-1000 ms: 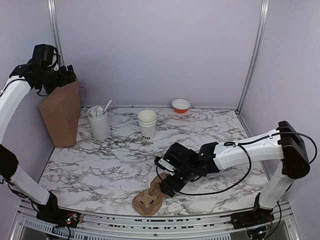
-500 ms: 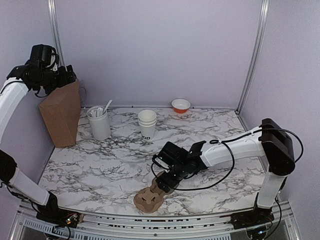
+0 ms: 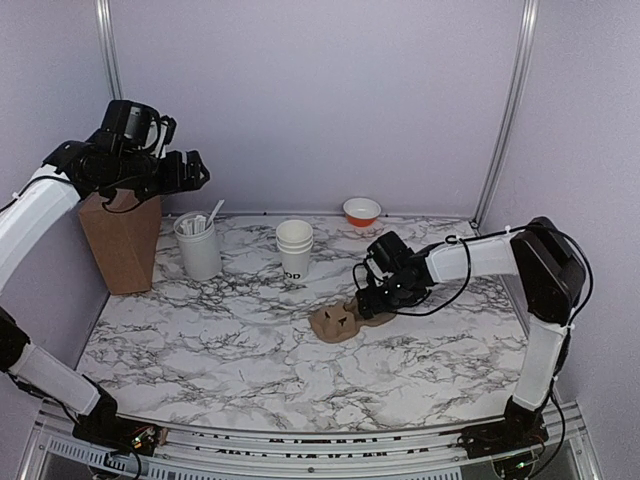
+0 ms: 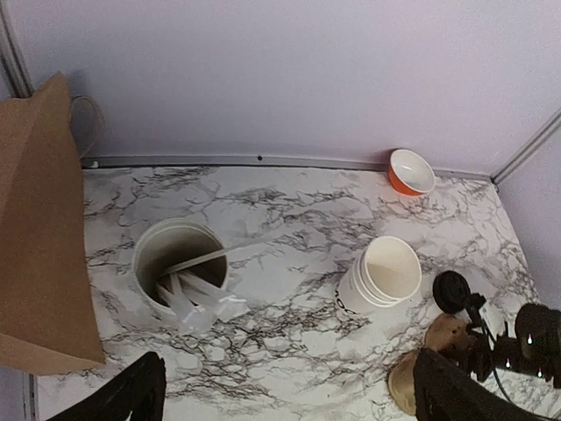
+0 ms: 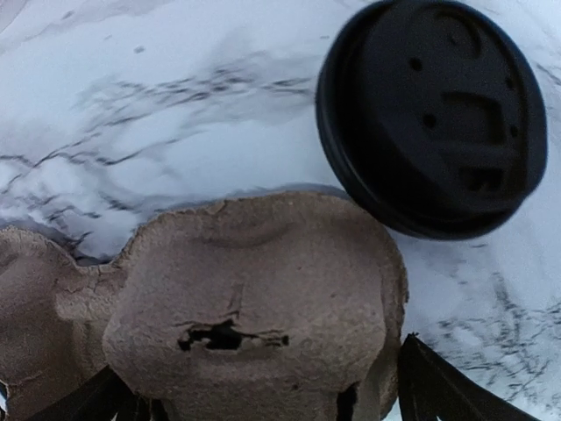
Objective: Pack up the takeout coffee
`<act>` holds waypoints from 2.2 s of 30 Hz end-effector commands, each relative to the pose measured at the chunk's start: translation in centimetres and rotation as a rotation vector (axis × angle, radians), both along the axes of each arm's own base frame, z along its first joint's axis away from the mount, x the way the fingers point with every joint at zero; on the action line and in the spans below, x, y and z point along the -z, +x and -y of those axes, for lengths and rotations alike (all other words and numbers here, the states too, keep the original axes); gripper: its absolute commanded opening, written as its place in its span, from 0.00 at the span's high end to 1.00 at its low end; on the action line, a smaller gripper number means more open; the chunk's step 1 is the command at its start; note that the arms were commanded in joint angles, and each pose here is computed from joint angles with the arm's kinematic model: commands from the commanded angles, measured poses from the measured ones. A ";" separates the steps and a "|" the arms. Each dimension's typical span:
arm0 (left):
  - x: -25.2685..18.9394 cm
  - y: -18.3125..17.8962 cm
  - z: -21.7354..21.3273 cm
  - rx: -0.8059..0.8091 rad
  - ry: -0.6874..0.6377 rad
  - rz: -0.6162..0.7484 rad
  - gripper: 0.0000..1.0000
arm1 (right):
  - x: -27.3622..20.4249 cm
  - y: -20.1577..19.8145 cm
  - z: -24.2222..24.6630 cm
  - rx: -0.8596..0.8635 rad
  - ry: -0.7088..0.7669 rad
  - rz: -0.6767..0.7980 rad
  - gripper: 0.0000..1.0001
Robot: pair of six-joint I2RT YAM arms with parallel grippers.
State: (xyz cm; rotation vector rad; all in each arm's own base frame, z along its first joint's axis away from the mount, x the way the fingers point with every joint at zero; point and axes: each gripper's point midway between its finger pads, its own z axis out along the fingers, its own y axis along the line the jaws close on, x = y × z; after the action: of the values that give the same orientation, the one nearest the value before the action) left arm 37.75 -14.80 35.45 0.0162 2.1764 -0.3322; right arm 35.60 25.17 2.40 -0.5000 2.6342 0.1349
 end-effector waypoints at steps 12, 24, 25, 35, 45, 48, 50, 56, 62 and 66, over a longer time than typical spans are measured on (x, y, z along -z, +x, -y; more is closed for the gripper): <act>11.3 -9.4 16.9 0.461 -0.028 -0.124 0.01 | -4.1 -1.9 0.1 -0.112 0.041 0.052 0.07; 19.5 -9.2 23.4 0.527 0.102 -0.204 0.01 | -8.0 -1.8 2.5 0.045 0.182 0.059 0.07; 19.8 -9.0 23.7 0.506 0.087 -0.221 0.01 | -7.9 -1.9 2.6 0.052 0.204 0.051 0.07; 21.7 -8.9 24.4 0.407 -0.021 -0.309 0.01 | -7.2 0.9 0.0 -0.007 0.289 0.078 0.07; 21.4 -9.9 22.6 0.370 -0.067 -0.310 0.01 | -4.9 3.5 -0.1 -0.037 0.187 0.124 0.08; 21.3 -10.1 22.5 0.372 -0.076 -0.314 0.01 | -4.5 1.7 -0.2 -0.049 0.198 0.085 0.08; 21.3 -10.1 22.5 0.374 -0.081 -0.312 0.01 | -4.7 0.0 -0.5 -0.051 0.221 0.053 0.08; 21.1 -9.8 22.5 0.380 -0.093 -0.317 0.01 | -5.7 -6.1 -2.3 -0.072 0.300 -0.008 0.08; 21.7 -9.3 22.0 0.373 -0.117 -0.338 0.01 | -6.8 -8.0 -2.7 -0.064 0.324 -0.002 0.07; 22.2 -9.1 21.8 0.363 -0.134 -0.354 0.01 | -6.8 -6.1 -0.7 -0.031 0.180 0.050 0.07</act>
State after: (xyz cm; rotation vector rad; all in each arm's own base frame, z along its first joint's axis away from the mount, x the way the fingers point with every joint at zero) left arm 28.49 -36.54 12.57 0.3263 2.5100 -0.6777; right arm 27.64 27.62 8.69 -0.5180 2.5303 0.5298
